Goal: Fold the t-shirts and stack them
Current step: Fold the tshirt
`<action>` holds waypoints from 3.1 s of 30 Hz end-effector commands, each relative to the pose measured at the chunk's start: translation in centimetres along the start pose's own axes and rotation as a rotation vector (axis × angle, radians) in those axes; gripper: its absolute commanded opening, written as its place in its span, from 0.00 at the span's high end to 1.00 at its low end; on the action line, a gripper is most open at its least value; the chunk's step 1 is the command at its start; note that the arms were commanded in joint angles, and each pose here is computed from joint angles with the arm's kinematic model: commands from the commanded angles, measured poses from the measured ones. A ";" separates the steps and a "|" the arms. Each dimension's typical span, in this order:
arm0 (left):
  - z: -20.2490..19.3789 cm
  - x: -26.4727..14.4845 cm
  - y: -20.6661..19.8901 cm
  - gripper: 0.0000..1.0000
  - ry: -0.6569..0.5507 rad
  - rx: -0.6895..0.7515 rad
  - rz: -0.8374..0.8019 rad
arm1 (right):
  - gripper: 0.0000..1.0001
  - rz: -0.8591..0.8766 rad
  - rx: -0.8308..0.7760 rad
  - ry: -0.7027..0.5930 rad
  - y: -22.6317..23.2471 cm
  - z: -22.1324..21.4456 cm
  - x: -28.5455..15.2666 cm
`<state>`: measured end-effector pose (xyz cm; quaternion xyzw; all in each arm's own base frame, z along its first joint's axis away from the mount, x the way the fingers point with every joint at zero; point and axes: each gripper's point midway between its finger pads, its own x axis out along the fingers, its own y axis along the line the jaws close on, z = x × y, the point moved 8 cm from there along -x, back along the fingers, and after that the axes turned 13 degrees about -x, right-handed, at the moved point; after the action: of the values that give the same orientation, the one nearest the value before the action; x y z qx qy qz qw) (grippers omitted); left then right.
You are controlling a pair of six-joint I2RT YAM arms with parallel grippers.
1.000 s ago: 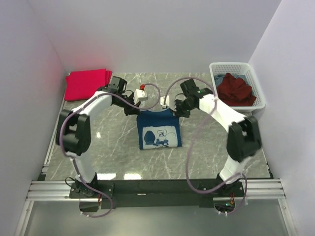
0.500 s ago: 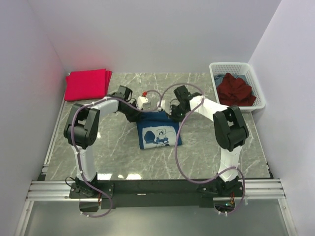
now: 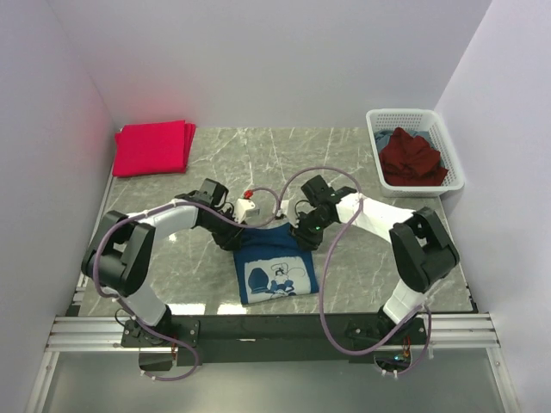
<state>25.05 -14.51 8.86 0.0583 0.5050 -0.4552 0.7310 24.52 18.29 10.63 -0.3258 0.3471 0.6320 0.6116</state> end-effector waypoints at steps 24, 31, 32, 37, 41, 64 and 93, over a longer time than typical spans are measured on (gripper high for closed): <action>9.4 2.5 -3.7 0.41 -0.113 0.417 -0.215 | 0.74 0.133 0.690 -0.579 -11.4 5.8 -3.3; 8.5 4.9 -4.1 0.50 -0.049 0.406 -0.227 | 0.77 0.186 0.816 -0.580 -12.1 4.4 -1.2; 8.5 5.0 -4.2 0.53 -0.049 0.409 -0.227 | 0.77 0.186 0.819 -0.584 -12.2 4.4 -1.2; 8.6 4.7 -4.7 0.82 -0.054 0.428 -0.237 | 0.77 0.193 0.838 -0.581 -12.2 3.9 -0.8; 8.3 3.9 -5.6 0.96 -0.064 0.469 -0.217 | 0.77 0.202 0.850 -0.599 -12.3 4.1 -0.6; 9.4 -1.0 -9.1 0.99 -0.189 0.741 -0.021 | 0.81 0.508 1.013 -0.482 -7.4 2.8 8.5; 13.3 -1.1 -5.0 0.94 -0.226 0.775 0.134 | 0.76 0.444 0.989 -0.428 -7.4 2.0 8.2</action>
<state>29.37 -23.63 17.31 0.3011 0.2398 -0.5783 0.7193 31.25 25.20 5.08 0.2460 0.5278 0.5777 0.5720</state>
